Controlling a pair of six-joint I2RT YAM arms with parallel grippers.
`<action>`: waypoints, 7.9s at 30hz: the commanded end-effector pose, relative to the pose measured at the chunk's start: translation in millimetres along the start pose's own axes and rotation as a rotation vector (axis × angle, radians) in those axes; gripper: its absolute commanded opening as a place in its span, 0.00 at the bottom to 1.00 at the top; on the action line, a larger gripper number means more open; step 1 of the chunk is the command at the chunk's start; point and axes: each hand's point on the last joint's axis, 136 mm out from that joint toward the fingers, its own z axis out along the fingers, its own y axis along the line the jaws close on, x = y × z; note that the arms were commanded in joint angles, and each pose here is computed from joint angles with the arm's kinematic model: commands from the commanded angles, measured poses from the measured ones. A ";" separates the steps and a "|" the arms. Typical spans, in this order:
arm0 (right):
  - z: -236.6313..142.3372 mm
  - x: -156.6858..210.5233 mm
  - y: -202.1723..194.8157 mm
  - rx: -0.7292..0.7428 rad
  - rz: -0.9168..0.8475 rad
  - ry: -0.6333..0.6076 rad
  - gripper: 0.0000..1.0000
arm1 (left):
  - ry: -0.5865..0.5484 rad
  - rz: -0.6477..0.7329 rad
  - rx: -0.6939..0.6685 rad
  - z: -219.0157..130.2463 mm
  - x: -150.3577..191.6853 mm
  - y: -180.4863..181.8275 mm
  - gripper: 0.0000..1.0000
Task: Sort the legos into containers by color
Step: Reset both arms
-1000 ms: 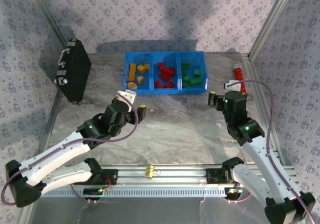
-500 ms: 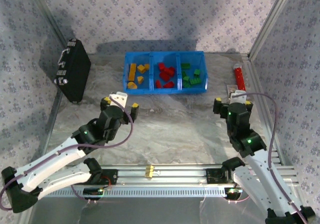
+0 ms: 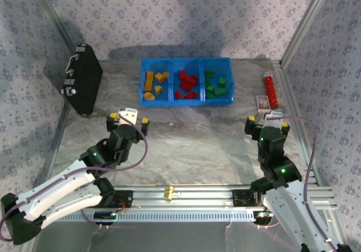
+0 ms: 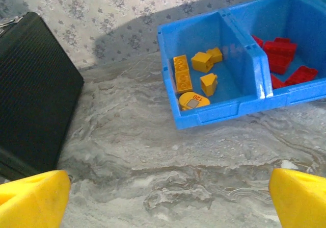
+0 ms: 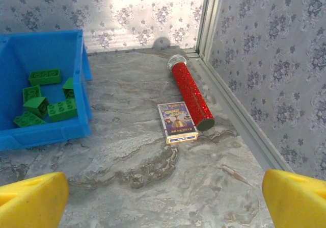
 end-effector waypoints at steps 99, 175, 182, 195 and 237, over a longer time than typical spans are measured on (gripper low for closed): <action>139.2 74.8 41.2 0.013 -0.148 -0.087 0.99 | -0.062 -0.181 -0.203 133.7 95.1 110.5 1.00; 173.6 93.5 55.8 -0.318 -0.067 0.102 0.99 | 0.074 -0.226 -0.073 183.1 120.6 108.4 1.00; 173.6 93.2 55.4 -0.317 -0.066 0.101 0.99 | 0.074 -0.225 -0.074 183.3 121.0 108.8 1.00; 173.7 93.5 55.1 -0.316 -0.068 0.102 0.99 | 0.072 -0.225 -0.073 183.2 120.1 108.5 1.00; 173.6 93.4 55.2 -0.316 -0.068 0.101 0.99 | 0.074 -0.226 -0.073 183.4 120.4 108.7 1.00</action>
